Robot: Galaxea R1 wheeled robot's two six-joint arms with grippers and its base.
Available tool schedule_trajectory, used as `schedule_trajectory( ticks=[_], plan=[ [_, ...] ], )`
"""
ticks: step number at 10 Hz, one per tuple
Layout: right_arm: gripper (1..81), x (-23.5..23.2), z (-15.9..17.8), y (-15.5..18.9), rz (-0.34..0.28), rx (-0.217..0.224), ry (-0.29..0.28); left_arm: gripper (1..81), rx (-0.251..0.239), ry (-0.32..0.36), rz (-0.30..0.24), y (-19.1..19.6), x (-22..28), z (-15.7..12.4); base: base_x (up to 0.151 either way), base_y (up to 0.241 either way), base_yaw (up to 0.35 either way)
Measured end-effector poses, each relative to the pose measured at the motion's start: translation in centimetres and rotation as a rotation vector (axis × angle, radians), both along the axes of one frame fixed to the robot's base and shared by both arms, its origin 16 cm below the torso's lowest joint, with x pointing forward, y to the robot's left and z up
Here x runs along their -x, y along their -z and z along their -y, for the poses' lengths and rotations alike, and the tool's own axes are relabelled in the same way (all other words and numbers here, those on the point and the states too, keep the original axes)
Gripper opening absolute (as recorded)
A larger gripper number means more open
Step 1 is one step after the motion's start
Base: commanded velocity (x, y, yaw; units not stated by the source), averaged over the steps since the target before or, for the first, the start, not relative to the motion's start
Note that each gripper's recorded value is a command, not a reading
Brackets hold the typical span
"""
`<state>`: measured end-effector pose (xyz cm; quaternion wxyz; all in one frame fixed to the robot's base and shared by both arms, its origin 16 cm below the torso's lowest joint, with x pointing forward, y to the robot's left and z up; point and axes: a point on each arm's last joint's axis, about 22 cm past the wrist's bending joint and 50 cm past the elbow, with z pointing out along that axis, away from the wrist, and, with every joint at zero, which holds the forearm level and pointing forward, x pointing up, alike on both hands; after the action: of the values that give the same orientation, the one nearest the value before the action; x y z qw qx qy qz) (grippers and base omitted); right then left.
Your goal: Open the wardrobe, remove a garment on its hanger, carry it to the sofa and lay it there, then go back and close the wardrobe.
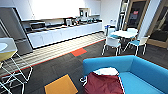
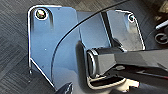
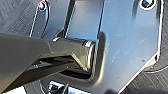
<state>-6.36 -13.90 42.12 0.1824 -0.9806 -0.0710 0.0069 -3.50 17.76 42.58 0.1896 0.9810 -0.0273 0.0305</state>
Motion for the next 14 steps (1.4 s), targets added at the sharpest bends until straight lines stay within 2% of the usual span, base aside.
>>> schedule_trajectory(
  ticks=[3,5,7,14],
  plan=[
    [81.1,-0.5,0.0,0.0,0.015,0.002,0.016,81.1,0.004,0.017,-0.001,0.0,0.4,0.3,0.0,0.0,0.256],
    [81.1,0.3,0.3,-0.1,0.016,0.011,0.073,81.1,0.011,0.074,0.001,0.1,-0.7,0.7,0.0,0.0,0.256],
    [81.1,1.1,0.2,-0.3,0.011,0.012,0.101,81.1,0.014,0.102,0.015,0.2,-2.3,0.9,0.0,0.0,0.256],
    [81.1,1.1,0.0,-0.3,0.009,0.01,0.099,81.1,0.014,0.101,0.005,0.2,-1.5,0.9,0.0,0.0,0.256]
  ],
)
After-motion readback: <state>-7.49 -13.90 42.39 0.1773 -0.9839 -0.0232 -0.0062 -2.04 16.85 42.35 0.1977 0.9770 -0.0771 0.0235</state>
